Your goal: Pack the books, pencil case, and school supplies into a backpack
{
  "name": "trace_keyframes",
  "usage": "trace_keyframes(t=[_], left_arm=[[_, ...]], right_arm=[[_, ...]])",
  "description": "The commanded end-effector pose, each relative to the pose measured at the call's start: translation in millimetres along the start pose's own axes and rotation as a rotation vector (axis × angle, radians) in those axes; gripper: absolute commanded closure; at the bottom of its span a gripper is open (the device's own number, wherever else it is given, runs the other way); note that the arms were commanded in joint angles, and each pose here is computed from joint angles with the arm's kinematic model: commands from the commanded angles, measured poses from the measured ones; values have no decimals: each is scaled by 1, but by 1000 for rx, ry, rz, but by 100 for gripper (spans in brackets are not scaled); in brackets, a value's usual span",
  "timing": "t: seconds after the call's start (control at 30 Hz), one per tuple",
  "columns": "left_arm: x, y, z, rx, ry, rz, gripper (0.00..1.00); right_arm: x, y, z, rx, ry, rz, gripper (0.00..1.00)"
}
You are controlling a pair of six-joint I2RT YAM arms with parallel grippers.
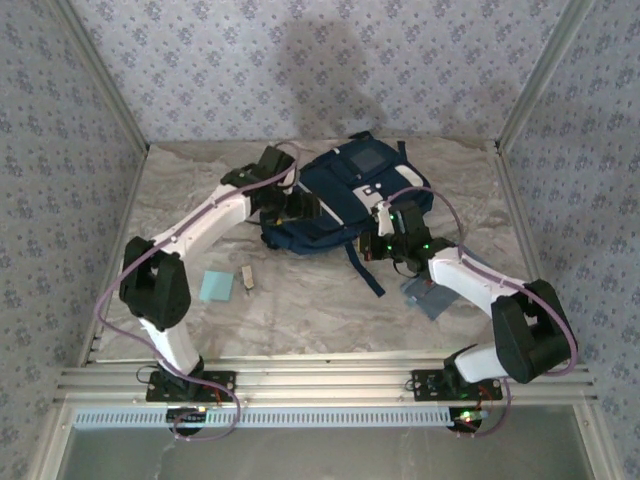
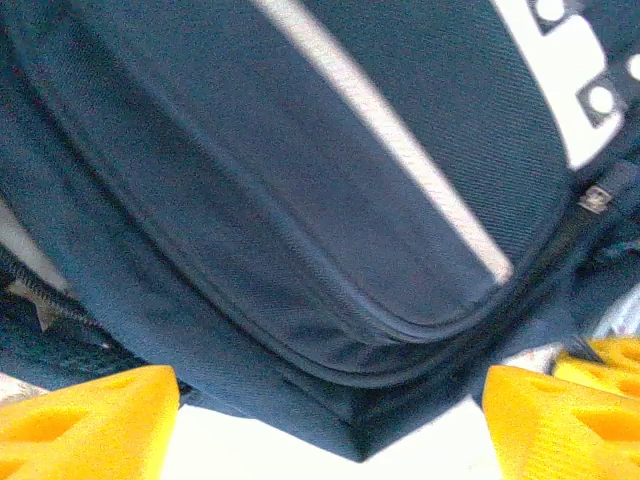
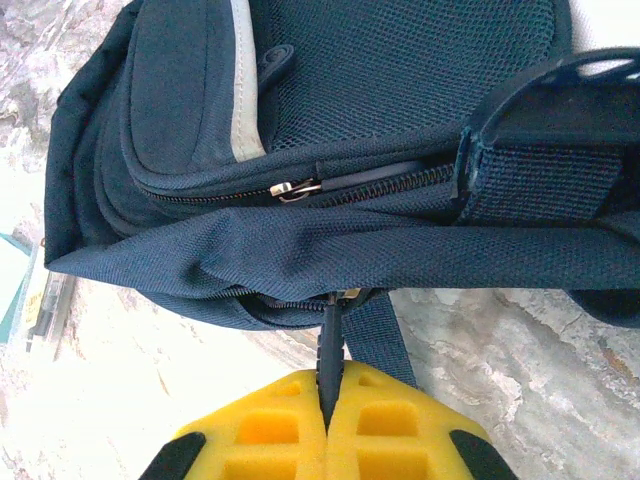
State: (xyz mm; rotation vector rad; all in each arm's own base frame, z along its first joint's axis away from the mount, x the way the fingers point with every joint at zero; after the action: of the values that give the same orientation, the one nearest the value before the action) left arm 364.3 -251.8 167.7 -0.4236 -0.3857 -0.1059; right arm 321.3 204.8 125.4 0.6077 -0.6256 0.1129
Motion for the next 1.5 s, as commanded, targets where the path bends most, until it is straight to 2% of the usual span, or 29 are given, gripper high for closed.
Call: trace_keyframes(t=[0.0,0.1,0.3,0.4,0.43,0.5,0.57,0.6,0.83,0.93,1.0,1.13,1.3,1.47], left_arm=[[12,17,-3,-46,-123,184,20],[12,37,-22,-55,-172,303,20],[9,50,-58,-75,-225,436,21],[10,45,-72,-142,-244,496,26],[9,42,-78,-159,-239,501,35],[5,32,-89,-174,-220,484,65],[-2,21,-100,-188,-192,465,90],[-6,17,-105,-198,-179,463,99],[-17,0,-118,-271,-148,486,100],[-15,-1,-113,-269,-157,476,100],[-14,-2,-111,-271,-161,471,100],[-14,-2,-110,-269,-165,473,100],[-15,-7,-110,-294,-155,481,100],[-18,-9,-105,-308,-154,482,100]], right_arm=[[24,16,11,47,-77,39,100],[18,13,8,48,-69,26,100],[12,18,8,61,-60,32,100],[8,20,6,67,-51,27,100],[7,22,6,74,-49,21,100],[2,25,3,86,-46,14,100],[-5,31,-3,90,-29,24,100],[-10,33,-7,84,-16,41,100],[-62,39,-56,-24,130,254,100],[-68,64,-64,52,167,303,100],[-65,84,-65,135,156,294,100],[-45,97,-66,225,88,196,100],[-25,112,-89,180,47,223,100],[-4,144,-99,286,3,205,100]])
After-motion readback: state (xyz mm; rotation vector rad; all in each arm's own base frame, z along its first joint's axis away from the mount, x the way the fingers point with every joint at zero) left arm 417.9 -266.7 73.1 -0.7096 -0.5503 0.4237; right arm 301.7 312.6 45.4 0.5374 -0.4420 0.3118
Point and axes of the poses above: each hand's point on the last joint's axis, 136 mm out from that joint toward the fingers, its own z axis back along the fingers, its own y axis along the line the jaws close on, x = y × z, the point moved 1 cm from there along z, back along the fingers, and after that the axes turned 6 degrees about -z, right-handed, at the moved point
